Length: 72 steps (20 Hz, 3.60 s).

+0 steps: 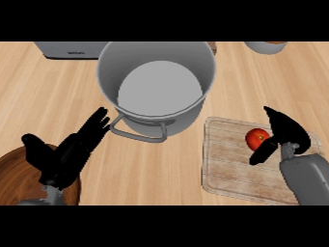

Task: Pick the tomato from the cutting board and place it in the pot

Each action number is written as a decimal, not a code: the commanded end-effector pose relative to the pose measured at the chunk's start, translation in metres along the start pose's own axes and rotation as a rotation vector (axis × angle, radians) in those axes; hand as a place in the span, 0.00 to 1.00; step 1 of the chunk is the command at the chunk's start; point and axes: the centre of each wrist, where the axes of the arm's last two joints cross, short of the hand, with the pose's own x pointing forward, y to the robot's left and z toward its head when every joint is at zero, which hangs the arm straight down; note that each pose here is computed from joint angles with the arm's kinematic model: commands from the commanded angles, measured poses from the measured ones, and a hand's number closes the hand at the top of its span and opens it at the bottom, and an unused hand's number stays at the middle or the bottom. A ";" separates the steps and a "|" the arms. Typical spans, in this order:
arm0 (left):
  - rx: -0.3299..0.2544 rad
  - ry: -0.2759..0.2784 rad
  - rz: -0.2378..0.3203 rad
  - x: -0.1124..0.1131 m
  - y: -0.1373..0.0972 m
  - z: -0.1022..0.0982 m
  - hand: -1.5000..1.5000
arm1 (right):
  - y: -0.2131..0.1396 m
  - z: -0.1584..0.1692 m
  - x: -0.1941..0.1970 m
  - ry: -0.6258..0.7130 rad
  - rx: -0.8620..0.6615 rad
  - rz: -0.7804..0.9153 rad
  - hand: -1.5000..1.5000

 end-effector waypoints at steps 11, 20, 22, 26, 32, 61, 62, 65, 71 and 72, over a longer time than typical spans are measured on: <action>0.015 -0.024 -0.006 -0.001 -0.024 -0.008 0.50 | 0.045 -0.022 0.001 -0.166 0.022 -0.003 1.00; 0.003 0.018 0.010 -0.013 -0.015 0.000 0.50 | 0.106 0.088 0.038 -0.304 0.032 0.083 1.00; 0.011 -0.014 -0.001 -0.004 0.007 0.002 0.50 | 0.122 0.098 0.046 -0.323 -0.017 0.079 1.00; -0.007 0.008 -0.007 -0.003 -0.005 0.000 0.50 | 0.107 0.114 0.035 -0.341 -0.074 0.108 1.00; 0.016 0.000 0.027 -0.016 -0.002 0.005 0.50 | 0.065 0.139 0.034 -0.281 -0.353 0.093 1.00; -0.022 0.008 -0.002 0.002 -0.015 0.001 0.50 | -0.105 0.187 0.174 -0.654 -0.553 -0.260 1.00; -0.030 -0.009 -0.007 0.009 -0.010 -0.010 0.50 | -0.118 0.199 0.195 -0.677 -0.540 -0.281 1.00; -0.032 -0.014 -0.015 0.006 -0.021 -0.012 0.50 | -0.100 0.171 0.220 -0.664 -0.517 -0.230 1.00; -0.005 0.000 -0.028 0.008 0.008 -0.021 0.50 | -0.087 0.130 0.249 -0.696 -0.497 -0.218 1.00; -0.041 -0.014 -0.014 0.013 -0.017 -0.017 0.50 | -0.094 0.133 0.262 -0.688 -0.507 -0.216 1.00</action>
